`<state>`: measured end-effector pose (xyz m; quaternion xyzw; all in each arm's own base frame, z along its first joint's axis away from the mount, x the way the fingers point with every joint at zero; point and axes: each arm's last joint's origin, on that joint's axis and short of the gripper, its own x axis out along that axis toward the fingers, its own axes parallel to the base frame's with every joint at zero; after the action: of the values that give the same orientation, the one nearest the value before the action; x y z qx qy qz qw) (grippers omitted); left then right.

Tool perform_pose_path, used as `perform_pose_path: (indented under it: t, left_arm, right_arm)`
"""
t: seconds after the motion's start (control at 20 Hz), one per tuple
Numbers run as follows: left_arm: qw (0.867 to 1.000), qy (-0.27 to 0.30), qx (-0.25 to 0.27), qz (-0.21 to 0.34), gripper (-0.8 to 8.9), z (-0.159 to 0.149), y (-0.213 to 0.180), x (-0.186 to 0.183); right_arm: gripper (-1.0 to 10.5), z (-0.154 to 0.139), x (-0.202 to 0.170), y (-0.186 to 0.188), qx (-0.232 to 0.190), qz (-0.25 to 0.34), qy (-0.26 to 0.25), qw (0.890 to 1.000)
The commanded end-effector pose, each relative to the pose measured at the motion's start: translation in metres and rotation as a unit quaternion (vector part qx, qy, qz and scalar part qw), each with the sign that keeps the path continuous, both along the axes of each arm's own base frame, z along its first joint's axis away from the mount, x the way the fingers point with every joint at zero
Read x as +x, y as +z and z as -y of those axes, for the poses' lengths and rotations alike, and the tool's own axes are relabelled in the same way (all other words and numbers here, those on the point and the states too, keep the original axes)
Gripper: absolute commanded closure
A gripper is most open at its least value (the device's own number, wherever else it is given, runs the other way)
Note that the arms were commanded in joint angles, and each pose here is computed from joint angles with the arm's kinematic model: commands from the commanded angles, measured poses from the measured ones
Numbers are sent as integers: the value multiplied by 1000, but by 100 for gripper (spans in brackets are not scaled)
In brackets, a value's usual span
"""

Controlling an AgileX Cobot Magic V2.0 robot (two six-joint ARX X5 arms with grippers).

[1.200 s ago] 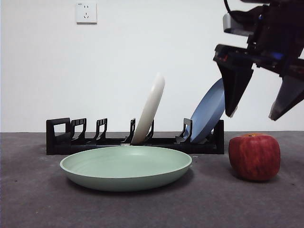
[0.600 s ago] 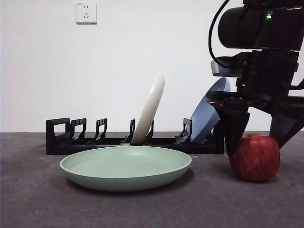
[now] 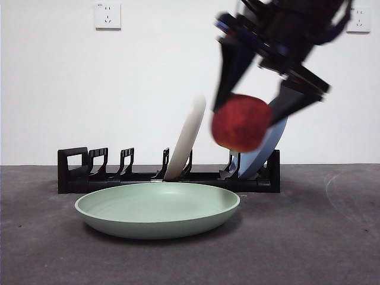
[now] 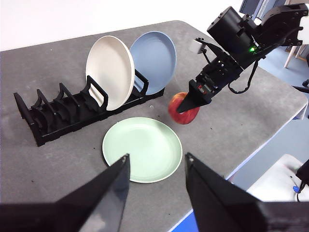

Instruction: Take the green plate from the plate rack,put the plate on the table,take the apple from the table,put the apple in the plate

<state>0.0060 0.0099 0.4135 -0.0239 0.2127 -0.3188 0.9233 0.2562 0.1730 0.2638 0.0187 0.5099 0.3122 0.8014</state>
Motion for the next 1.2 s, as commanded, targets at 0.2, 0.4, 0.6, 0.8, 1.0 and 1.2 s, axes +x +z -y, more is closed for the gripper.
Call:
perform_pose_path:
  t: [0.2,0.4,0.6,0.8,1.0,1.2]
  left_arm:
    - [1000,9,3,-5,624,4,0,3]
    - [1000,9,5,-5,624,6,0,3]
    - [1000,10,6,-8,624,7,0,4]
    - [1000,11,5,-11,624,7,0,4]
    - [1000,12,7,-15,624,7,-1,4]
    - [1000,15,7,-21,624,7,-2,4]
  right_arm:
    - [959,-45,-17,7,26,62,29,997]
    - [959,-67,-19,4,18,92,25,995]
    - [959,-86,-2,-4,-4,87,22,996]
    - [959,-101,14,-19,-42,67,24,997]
    - [959,-109,20,-40,-85,48,26,995]
    - [959,-110,22,-54,-111,34,34,993]
